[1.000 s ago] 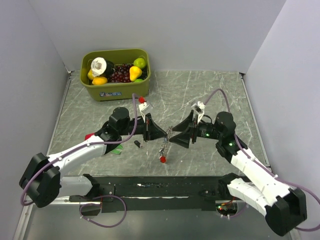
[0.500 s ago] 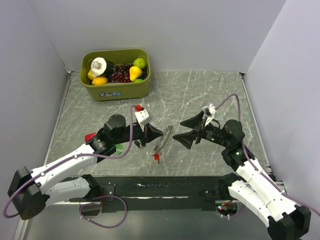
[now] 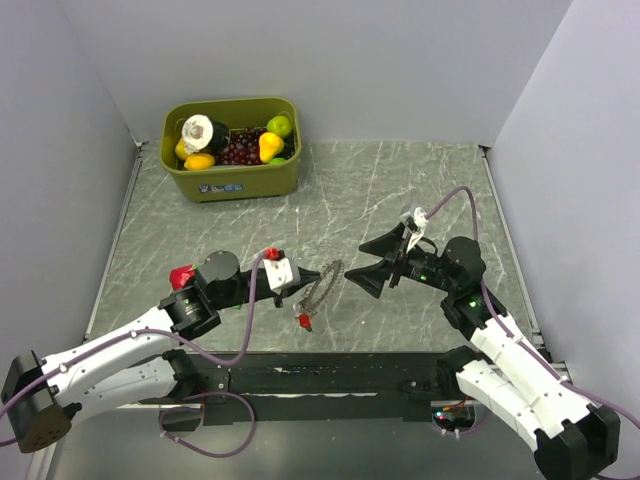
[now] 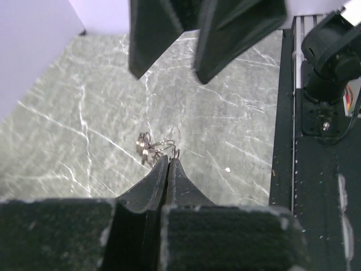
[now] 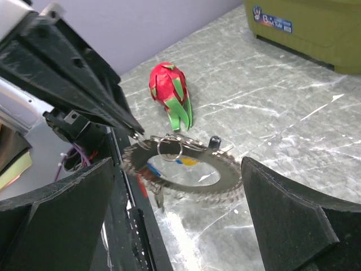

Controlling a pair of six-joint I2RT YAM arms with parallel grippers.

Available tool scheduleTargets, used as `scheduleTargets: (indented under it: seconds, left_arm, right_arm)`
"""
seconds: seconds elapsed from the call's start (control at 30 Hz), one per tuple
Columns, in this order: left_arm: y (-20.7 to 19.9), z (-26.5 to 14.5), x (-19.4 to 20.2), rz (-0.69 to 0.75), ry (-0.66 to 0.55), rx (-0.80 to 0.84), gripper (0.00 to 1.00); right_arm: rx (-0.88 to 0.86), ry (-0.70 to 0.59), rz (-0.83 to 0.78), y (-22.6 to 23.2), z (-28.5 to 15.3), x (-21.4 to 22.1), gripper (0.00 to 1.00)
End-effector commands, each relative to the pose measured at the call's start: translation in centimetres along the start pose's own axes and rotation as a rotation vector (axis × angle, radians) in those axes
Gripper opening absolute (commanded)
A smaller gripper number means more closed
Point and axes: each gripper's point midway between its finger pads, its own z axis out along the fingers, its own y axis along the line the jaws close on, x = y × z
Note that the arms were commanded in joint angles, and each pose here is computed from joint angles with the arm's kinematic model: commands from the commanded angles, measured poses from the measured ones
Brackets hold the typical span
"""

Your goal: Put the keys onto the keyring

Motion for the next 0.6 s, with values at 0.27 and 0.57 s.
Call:
scheduleTargets:
  seconds: [0.27, 0.57]
  left_arm:
    - [0.1, -0.5, -2.9, 0.257, -0.118, -0.052, 0.01]
    - [0.9, 0.4, -3.0, 0.101, -0.128, -0.101, 0.01]
  right_arm:
    - [-0.007, -0.016, -0.048, -0.4, 0.3, -0.6, 1.0]
    - [-0.009, -0.006, -0.041, -0.6, 0.4, -0.4, 1.0]
